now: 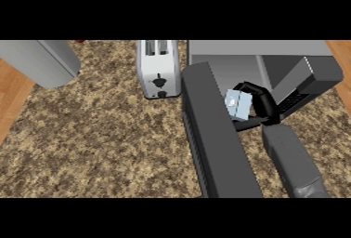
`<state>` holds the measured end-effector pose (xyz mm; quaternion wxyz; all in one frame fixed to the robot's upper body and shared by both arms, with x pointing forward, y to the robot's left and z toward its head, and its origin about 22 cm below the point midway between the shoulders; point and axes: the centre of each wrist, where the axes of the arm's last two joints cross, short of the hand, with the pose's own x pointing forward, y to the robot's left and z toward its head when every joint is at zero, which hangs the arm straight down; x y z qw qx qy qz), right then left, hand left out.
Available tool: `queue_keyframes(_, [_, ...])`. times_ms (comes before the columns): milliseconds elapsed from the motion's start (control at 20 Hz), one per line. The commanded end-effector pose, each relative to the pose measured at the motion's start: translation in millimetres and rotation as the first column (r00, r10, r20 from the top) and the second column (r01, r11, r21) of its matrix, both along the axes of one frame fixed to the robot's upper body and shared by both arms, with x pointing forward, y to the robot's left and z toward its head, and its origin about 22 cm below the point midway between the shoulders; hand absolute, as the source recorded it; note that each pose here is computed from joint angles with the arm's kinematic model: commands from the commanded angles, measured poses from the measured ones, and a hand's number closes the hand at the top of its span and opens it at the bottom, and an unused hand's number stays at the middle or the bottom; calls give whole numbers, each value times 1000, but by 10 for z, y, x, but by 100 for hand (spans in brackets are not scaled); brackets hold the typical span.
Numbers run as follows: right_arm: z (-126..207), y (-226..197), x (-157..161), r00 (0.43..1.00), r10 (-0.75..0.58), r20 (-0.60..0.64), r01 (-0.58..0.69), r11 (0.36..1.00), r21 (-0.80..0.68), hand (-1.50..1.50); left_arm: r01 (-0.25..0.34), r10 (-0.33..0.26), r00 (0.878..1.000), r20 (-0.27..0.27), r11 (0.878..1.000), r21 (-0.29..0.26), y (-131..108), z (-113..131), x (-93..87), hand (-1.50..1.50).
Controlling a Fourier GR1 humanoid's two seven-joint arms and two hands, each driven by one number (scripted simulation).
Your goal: Pick up the milk, place it into the microwave and close the microwave
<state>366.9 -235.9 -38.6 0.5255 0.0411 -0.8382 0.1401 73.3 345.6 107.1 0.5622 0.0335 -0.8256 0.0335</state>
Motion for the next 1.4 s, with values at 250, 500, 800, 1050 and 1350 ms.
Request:
queue_keyframes(250, [466,397,447,997,-74,36,80,974,-211,150,16,-16,1000,3,1000,-5,53,-24,-21,-150])
queue_keyframes(500, [519,390,567,989,-143,44,150,944,-295,150,23,-23,1000,-3,1000,10,8,-119,101,-150])
queue_keyframes(800, [585,595,641,966,-238,100,258,905,-337,150,62,-62,998,-2,998,6,9,-111,146,-150])
queue_keyframes(1050, [753,442,740,941,-311,129,337,881,-333,150,76,-75,997,15,997,-21,74,-104,298,-150])
queue_keyframes(1350, [802,202,756,874,-376,309,477,786,-392,150,93,-93,996,9,996,12,40,-100,257,-150])
